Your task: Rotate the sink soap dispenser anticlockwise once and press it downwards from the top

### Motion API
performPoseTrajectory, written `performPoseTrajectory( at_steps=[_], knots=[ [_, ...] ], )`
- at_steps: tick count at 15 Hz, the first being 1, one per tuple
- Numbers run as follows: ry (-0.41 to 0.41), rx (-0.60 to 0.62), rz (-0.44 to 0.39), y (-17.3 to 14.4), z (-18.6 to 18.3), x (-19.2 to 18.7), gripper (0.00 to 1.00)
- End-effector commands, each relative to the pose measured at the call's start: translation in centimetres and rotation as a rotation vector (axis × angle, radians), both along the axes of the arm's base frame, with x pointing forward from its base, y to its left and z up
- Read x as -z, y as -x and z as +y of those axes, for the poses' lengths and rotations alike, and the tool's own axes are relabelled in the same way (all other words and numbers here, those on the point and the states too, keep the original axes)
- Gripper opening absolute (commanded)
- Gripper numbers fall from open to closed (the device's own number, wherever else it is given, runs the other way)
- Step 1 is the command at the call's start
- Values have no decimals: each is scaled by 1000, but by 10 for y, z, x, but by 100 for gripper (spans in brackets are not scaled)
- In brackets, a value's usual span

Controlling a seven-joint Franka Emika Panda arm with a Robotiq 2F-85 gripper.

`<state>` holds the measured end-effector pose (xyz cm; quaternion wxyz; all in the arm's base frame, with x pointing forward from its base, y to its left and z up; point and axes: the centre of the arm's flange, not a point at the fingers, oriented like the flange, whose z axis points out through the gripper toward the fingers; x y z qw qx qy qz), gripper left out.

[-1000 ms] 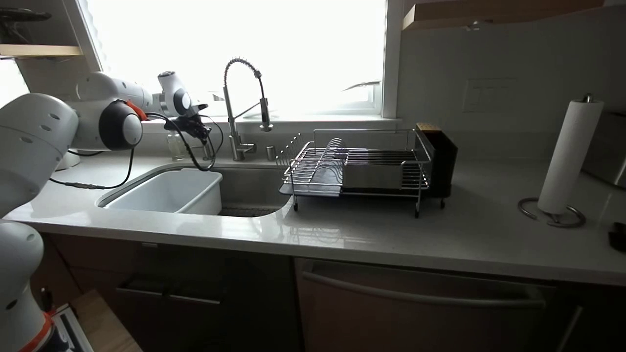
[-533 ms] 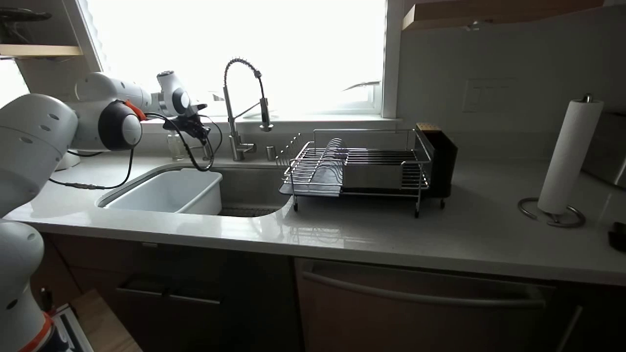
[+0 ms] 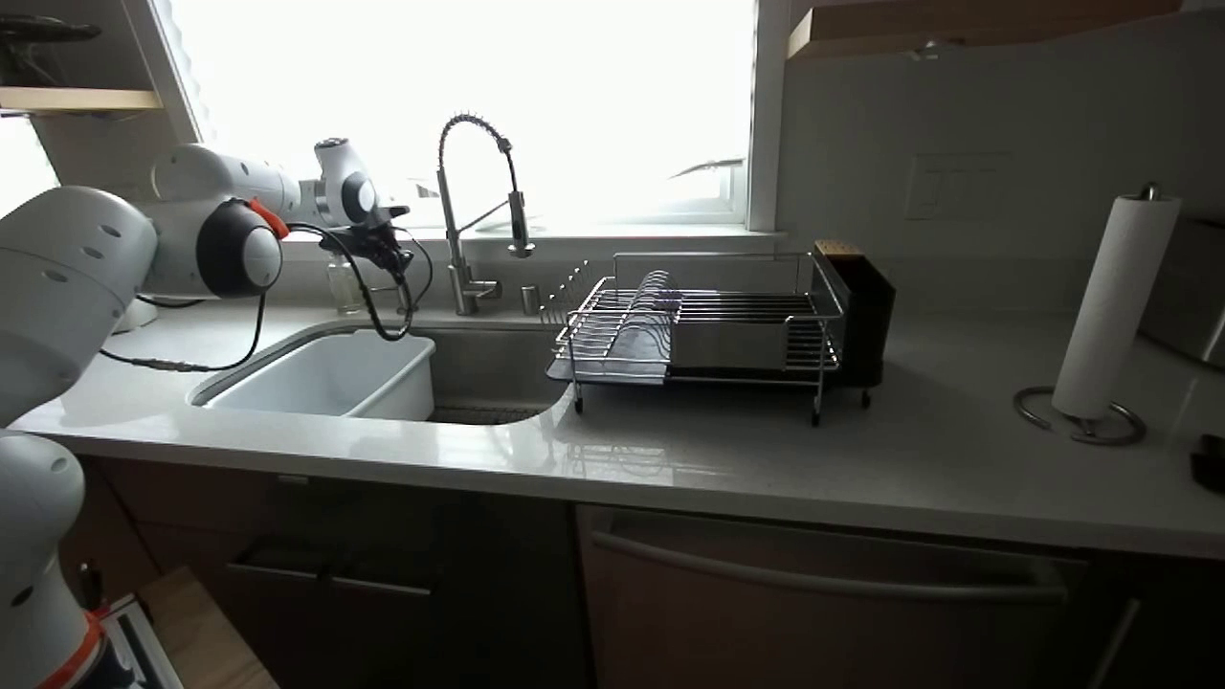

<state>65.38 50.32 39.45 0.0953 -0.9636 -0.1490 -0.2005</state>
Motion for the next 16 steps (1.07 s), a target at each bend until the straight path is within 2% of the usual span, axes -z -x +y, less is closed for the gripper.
performPoseTrajectory(
  at_steps=[1,6,16],
  knots=[
    [16,40,153,-15,3,73,0],
    [-1,59,189,-13,2,78,0],
    [-14,103,209,-12,-2,83,0]
  ],
)
